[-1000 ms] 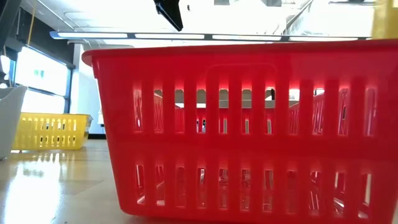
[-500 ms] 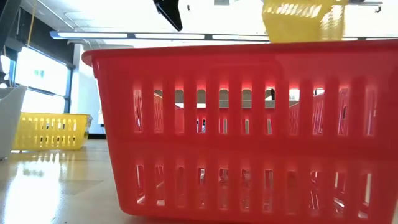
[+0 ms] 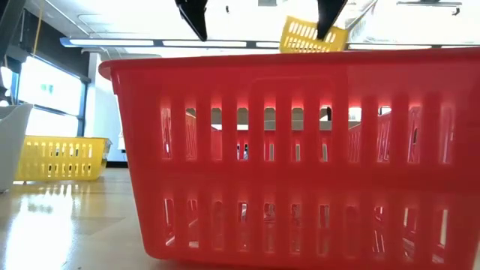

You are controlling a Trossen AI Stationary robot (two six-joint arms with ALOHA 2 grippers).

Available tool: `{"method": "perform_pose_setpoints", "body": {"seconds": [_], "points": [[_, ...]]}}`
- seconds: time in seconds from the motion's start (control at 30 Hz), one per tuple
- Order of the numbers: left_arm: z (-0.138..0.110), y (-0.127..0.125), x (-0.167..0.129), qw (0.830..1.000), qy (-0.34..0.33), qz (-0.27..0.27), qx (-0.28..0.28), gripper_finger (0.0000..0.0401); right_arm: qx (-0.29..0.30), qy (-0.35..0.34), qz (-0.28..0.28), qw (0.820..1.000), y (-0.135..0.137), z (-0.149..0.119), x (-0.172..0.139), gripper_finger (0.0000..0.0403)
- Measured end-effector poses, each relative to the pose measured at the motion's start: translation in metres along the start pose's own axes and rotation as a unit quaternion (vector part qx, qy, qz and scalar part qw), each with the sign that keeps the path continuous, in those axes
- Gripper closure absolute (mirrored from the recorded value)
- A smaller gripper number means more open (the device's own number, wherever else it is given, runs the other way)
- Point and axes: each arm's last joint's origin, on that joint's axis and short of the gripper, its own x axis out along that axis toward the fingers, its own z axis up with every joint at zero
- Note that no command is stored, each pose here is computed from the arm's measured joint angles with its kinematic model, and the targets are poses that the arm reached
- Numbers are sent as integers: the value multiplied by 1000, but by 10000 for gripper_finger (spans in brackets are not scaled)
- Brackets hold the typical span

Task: Stack baskets on shelf by color
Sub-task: Stack the bottom yellow bin on top of the yellow bin on the shelf

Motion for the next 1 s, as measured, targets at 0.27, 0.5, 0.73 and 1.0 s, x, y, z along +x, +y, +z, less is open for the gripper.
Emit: {"method": "perform_pose_setpoints", "body": {"seconds": [0.27,0.5,0.73,1.0], "points": [[-5,0,0,999,25,5,-37,256,-107,14,-44,993,-46,13,15,403],[-6,0,0,997,31,5,-65,256,-147,27,-36,988,-67,16,21,403],[-6,0,0,997,31,5,-71,256,-210,15,-69,975,-78,16,17,403],[-6,0,0,996,29,5,-84,256,-234,17,-81,969,-112,24,29,403]]}}
